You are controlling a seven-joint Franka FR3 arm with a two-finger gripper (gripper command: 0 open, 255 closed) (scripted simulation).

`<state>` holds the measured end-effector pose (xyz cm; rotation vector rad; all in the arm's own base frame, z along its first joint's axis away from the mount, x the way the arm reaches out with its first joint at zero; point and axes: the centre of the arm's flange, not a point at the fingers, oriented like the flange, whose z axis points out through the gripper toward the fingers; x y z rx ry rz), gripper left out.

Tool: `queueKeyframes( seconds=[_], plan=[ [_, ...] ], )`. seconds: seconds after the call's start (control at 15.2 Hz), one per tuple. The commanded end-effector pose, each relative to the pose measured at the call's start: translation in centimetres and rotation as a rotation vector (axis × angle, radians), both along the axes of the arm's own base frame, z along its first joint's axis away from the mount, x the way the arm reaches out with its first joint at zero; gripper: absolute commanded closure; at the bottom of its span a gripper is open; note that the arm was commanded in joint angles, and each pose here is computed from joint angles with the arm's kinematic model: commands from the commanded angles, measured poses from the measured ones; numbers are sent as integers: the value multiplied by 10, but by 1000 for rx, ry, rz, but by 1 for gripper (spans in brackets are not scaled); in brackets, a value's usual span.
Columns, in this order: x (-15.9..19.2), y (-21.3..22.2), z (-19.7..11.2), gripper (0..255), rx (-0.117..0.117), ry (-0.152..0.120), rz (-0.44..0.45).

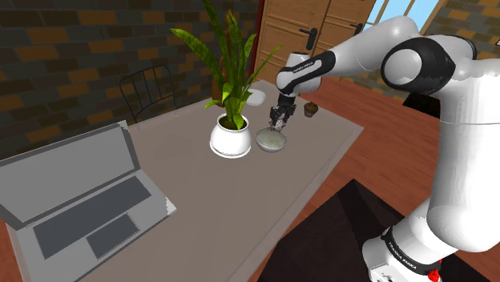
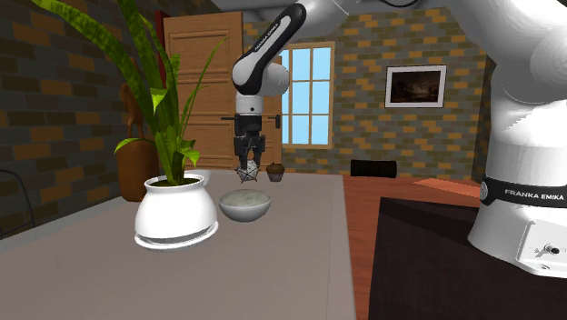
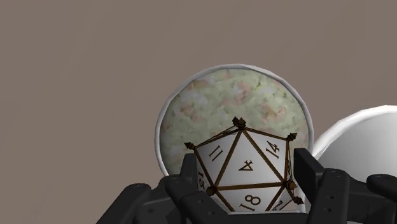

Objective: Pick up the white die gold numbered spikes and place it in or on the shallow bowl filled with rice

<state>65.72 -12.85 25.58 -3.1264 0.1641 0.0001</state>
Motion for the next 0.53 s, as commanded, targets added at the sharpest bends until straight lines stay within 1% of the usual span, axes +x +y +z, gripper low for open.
queueKeyframes(
  seconds=[0.0, 0.33, 0.46],
  plan=[
    [-2, 0, -10, 255, 0, -1, 0],
    [-2, 0, -36, 255, 0, -1, 0],
    [-2, 0, -36, 255, 0, -1, 0]
  ],
)
